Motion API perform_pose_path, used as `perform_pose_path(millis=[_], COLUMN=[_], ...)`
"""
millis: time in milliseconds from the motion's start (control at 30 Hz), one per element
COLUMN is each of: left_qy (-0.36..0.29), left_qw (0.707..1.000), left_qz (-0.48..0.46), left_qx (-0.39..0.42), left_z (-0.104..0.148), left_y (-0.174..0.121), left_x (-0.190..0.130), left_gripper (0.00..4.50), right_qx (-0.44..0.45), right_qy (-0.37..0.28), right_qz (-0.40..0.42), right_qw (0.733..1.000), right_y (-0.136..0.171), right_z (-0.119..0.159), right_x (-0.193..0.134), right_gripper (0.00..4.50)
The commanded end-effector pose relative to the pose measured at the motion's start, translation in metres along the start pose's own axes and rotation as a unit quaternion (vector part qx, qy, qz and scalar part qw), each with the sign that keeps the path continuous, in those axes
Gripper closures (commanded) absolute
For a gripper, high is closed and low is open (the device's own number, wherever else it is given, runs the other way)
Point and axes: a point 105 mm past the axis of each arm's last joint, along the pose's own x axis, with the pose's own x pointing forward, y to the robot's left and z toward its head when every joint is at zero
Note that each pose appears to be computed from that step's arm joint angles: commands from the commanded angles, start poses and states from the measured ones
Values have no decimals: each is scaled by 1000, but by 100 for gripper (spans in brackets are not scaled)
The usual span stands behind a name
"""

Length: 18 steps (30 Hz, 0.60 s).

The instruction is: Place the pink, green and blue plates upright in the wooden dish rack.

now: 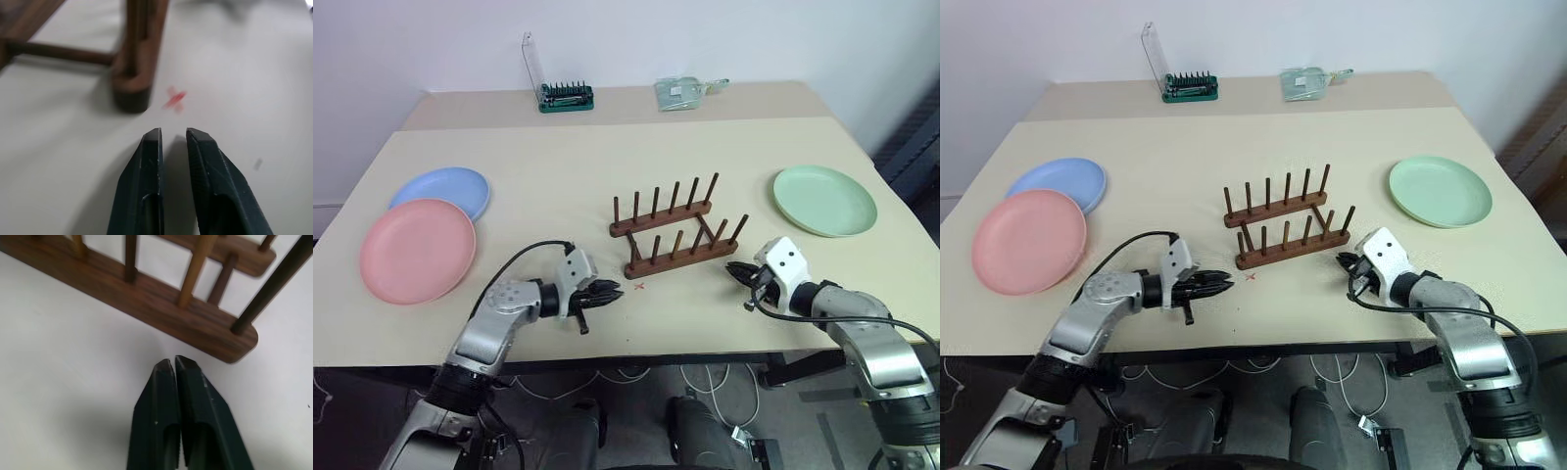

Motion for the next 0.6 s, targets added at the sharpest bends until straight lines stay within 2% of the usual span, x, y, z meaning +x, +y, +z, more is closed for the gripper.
perform_pose_path(millis=[33, 167, 333, 600], left_qy=[2, 2, -10, -20], left_qw=[1000, 999, 985, 979], left_qz=[11, 53, 174, 204], left_qx=[-12, -8, 1, -8], left_z=[-2, -4, -2, 0], left_y=[0, 12, 52, 65], left_x=[9, 16, 16, 17], left_gripper=[388, 388, 388, 388], right_qx=[-14, -19, -19, -16], right_qy=[5, 0, -24, -39], right_qz=[-22, -35, -45, -65], right_qw=[1000, 999, 999, 997], right_y=[-6, -9, -11, -20], right_z=[3, 6, 19, 29], right_x=[8, 19, 32, 43], right_gripper=[447, 447, 447, 447])
